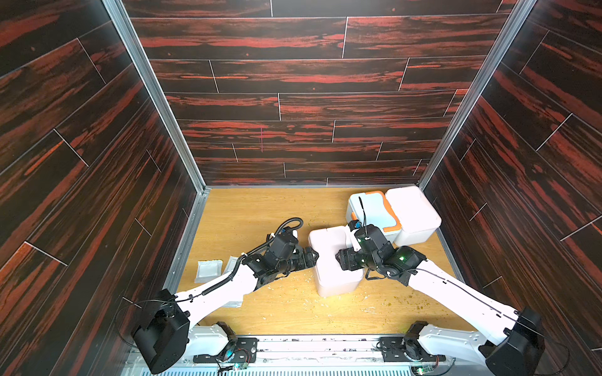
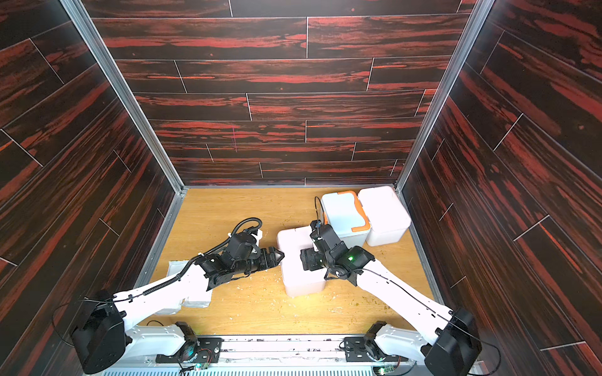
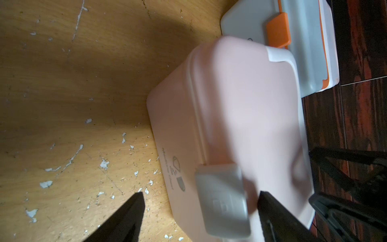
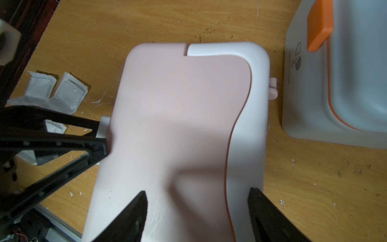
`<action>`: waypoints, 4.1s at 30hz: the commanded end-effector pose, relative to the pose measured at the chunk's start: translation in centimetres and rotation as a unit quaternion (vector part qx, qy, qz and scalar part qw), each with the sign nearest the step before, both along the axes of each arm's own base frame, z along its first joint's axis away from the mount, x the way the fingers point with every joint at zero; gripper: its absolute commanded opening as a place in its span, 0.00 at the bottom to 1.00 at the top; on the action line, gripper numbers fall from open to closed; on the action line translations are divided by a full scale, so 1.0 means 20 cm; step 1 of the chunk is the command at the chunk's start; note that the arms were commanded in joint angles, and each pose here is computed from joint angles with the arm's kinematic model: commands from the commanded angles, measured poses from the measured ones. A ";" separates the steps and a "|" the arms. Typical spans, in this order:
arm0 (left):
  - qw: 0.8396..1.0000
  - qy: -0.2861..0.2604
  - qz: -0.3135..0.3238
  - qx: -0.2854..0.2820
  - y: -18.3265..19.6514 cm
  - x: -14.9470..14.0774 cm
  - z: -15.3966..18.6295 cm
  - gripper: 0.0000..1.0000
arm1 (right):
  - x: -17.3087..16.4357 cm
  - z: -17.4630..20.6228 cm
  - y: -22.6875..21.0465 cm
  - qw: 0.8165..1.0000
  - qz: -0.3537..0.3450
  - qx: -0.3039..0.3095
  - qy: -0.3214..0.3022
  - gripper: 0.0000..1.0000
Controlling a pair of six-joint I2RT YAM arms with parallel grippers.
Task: Open first aid kits and take out gauze
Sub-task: Open the fastener of the first aid kit, then open the lid of the first aid kit.
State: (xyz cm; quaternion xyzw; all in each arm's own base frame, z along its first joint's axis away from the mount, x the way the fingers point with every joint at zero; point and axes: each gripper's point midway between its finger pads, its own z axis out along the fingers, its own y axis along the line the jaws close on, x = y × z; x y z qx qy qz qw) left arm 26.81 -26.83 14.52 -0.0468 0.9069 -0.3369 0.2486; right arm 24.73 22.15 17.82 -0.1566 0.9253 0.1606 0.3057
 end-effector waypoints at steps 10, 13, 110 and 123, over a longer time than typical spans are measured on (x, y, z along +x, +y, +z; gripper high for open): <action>0.995 0.000 0.076 0.070 0.30 -0.09 -0.15 0.87 | -0.05 -0.04 -0.01 1.000 0.007 -0.009 0.019 0.79; 0.995 0.002 0.079 0.063 0.31 -0.09 -0.15 0.87 | -0.05 -0.02 0.00 1.000 0.010 -0.001 0.017 0.79; 0.929 -0.007 -0.015 -0.369 -0.02 0.01 0.54 0.90 | -0.01 -0.07 0.09 0.966 0.061 0.213 0.135 0.63; 0.938 -0.009 -0.027 -0.344 -0.06 0.03 0.60 0.90 | 0.06 0.11 -0.09 0.984 -0.016 0.171 0.038 0.79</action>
